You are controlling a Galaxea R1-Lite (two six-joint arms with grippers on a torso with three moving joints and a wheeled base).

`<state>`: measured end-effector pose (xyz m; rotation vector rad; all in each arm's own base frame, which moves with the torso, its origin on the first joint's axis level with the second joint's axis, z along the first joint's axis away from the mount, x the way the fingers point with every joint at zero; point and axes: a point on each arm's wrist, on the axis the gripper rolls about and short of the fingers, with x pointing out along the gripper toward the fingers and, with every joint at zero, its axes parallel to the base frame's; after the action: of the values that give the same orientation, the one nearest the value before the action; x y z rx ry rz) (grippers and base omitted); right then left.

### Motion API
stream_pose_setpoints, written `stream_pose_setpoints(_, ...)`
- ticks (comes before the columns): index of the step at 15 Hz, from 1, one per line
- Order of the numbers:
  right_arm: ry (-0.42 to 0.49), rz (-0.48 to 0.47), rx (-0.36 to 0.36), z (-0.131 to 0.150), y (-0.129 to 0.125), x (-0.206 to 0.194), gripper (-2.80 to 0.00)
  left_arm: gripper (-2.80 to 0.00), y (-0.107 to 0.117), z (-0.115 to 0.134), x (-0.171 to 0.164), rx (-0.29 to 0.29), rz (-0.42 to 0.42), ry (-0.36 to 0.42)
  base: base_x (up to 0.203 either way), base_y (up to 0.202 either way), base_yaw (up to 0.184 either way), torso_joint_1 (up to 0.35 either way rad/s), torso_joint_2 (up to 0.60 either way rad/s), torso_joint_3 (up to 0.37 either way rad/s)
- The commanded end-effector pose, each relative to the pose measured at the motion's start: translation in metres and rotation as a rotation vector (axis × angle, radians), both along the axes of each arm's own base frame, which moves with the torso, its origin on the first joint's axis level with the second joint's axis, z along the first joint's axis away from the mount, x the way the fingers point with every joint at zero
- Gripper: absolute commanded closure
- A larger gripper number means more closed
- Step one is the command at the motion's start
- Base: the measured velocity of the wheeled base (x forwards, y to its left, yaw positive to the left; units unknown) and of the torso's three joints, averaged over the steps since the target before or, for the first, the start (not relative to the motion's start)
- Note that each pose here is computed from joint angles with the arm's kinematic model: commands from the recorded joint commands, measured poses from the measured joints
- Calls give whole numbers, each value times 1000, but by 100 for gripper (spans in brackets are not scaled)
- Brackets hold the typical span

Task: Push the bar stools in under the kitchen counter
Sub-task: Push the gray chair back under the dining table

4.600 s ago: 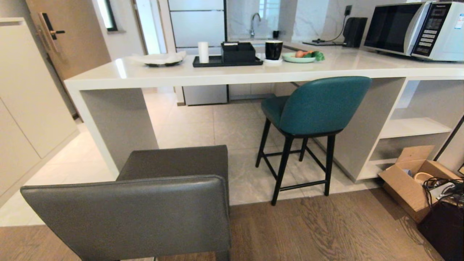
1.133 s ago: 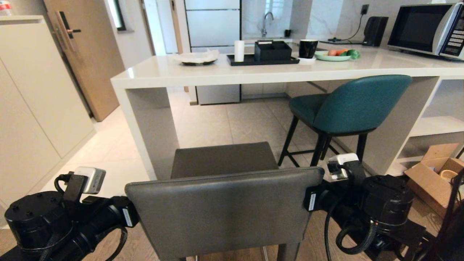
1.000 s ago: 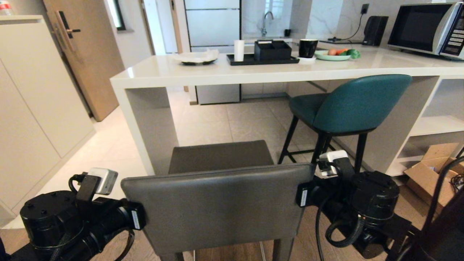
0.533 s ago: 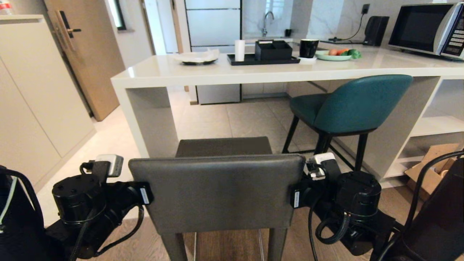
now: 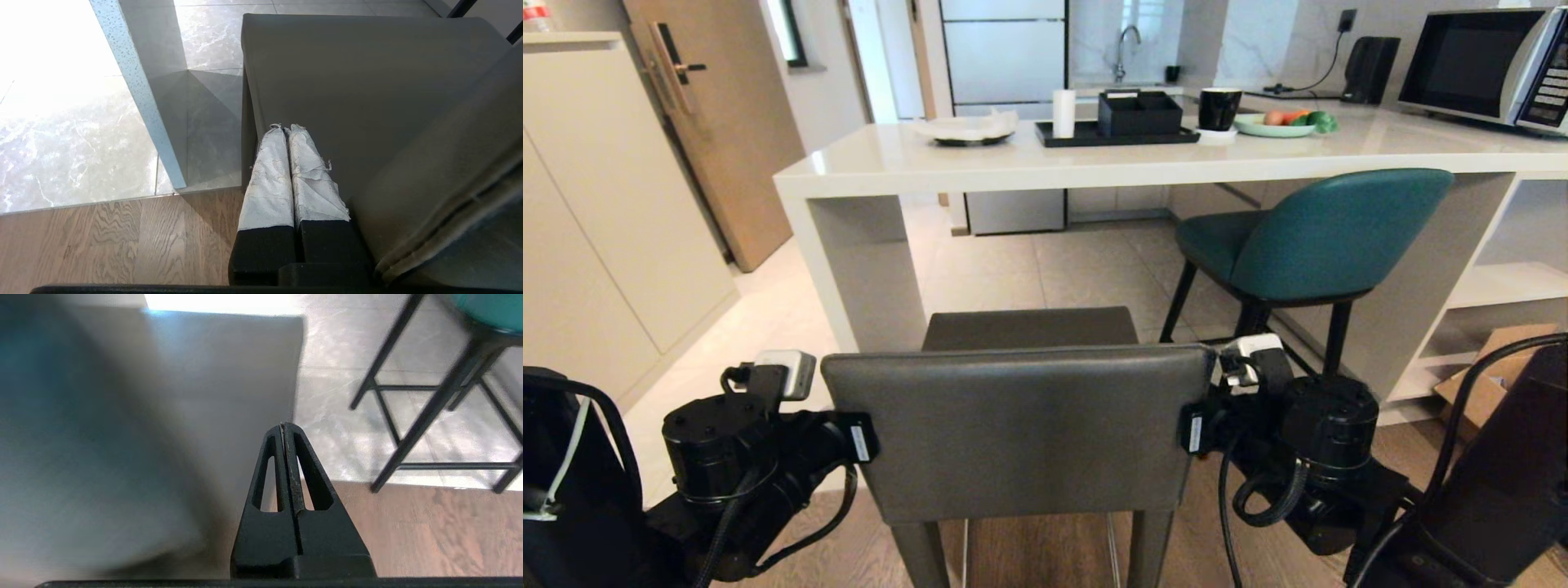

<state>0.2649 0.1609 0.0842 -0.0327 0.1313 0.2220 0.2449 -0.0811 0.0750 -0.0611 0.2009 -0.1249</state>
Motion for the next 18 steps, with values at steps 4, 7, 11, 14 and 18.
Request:
stream_pose_setpoints(4,-10,-19,1,-2,-1,9,0,0,0,2,0,-7,2,-11,27,0,-1,-2,0,1)
stream_pose_setpoints(7,-5,-18,-2,-4,-1,9,0,0,0,1,-1,-6,1,-8,183,0,2,7,-1,0)
stream_pose_setpoints(11,-3,-18,-3,-4,-1,9,0,0,-1,2,-2,-7,-3,-12,182,0,4,5,-2,4)
stream_pose_setpoints(14,-5,-18,-2,-3,-3,6,0,0,3,6,-7,-14,5,-19,69,0,6,7,-1,-2)
stream_pose_setpoints(18,-10,-20,1,-5,-10,-4,0,0,6,10,-17,-14,3,-18,0,0,0,0,0,0)
